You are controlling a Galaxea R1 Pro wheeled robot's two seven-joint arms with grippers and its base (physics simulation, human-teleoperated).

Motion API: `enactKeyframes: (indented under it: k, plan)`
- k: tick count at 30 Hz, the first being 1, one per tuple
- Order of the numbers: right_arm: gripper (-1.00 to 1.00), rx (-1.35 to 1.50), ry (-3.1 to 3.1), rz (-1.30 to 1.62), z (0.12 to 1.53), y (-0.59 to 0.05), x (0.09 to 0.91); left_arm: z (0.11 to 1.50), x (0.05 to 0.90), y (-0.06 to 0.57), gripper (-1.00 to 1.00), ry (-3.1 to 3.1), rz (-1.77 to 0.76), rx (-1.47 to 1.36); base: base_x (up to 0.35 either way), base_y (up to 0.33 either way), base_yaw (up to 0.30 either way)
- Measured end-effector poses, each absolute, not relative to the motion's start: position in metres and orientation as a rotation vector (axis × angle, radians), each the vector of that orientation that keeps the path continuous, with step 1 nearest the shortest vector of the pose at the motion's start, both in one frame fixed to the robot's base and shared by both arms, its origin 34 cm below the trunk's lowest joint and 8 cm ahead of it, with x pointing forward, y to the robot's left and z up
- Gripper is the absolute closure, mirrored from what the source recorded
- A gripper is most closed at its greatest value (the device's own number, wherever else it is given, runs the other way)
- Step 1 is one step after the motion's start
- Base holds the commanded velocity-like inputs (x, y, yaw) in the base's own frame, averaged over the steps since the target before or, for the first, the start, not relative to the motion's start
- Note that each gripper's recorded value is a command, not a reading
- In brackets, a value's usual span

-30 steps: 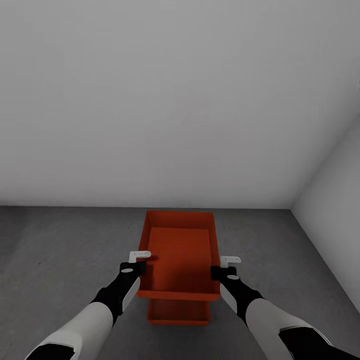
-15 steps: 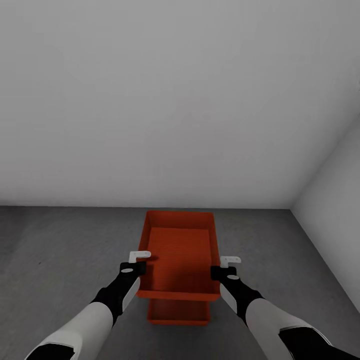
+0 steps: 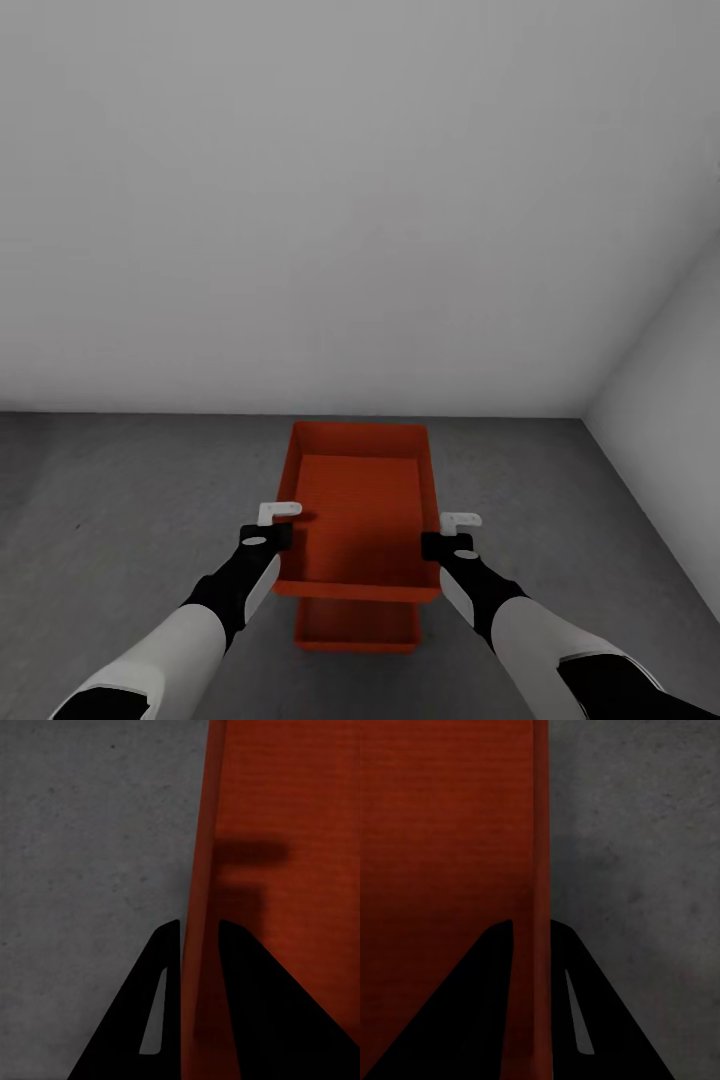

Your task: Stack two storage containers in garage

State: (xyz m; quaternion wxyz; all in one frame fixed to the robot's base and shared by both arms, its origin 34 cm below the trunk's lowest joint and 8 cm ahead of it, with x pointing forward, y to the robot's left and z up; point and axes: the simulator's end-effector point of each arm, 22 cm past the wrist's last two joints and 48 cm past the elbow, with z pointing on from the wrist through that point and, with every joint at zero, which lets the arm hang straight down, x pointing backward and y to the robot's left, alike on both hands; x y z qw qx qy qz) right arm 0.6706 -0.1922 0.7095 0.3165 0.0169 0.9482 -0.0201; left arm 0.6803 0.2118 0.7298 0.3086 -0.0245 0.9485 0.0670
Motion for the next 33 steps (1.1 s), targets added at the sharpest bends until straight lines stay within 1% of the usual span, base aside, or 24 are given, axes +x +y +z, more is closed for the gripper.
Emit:
enactKeyframes:
  k: [33]
  plan:
    - [1.00,0.045,2.494,-0.053,0.681,-0.192,0.682,0.702,0.692,0.212,1.00,2.505,0.177,-0.065,0.000,0.000,0.000]
